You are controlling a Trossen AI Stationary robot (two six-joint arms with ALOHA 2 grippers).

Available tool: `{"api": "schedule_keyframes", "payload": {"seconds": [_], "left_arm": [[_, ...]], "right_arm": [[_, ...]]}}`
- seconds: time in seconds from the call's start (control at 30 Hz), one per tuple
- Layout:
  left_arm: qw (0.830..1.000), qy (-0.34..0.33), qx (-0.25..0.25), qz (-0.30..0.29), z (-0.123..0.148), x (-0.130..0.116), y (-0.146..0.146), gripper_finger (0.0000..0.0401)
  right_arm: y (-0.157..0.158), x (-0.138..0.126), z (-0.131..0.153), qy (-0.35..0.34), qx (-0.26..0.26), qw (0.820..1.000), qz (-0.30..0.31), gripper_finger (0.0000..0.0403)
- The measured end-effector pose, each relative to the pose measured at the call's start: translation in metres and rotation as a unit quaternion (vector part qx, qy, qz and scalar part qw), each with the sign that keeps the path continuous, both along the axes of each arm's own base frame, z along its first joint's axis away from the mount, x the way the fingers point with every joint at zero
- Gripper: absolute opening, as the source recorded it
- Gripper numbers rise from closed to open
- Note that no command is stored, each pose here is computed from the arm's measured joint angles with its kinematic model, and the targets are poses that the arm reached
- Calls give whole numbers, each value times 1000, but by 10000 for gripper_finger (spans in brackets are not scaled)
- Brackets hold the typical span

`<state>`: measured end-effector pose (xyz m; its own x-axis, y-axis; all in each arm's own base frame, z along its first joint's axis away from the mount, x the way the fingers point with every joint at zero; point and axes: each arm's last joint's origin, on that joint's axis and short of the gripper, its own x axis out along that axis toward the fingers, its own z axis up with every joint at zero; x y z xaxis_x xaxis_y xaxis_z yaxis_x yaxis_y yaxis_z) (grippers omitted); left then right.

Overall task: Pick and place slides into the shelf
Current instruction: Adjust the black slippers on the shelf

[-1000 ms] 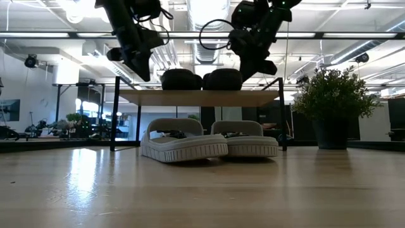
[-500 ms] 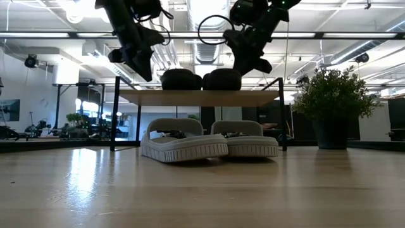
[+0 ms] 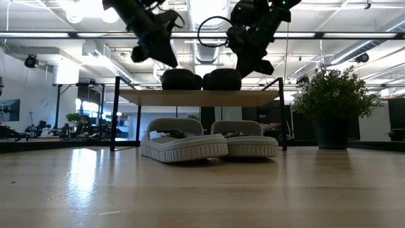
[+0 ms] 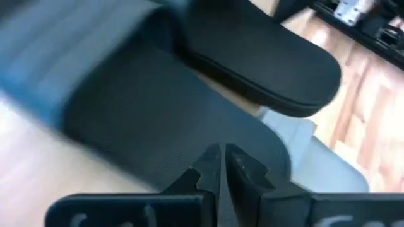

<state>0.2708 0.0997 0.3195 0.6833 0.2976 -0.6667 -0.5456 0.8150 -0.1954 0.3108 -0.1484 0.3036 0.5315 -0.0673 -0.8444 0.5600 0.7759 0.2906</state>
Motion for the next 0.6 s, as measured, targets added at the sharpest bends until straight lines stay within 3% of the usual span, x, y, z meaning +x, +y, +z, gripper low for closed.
{"api": "schedule_keyframes", "payload": {"seconds": [0.23,0.6], "left_arm": [[997,45,-42,-52,-33,15,-5,10],[997,43,-40,-57,-31,12,-8,10]], "right_arm": [[0,0,-1,4,1,1000,-1,8],[-1,-2,-4,17,-17,1000,-8,8]]}}
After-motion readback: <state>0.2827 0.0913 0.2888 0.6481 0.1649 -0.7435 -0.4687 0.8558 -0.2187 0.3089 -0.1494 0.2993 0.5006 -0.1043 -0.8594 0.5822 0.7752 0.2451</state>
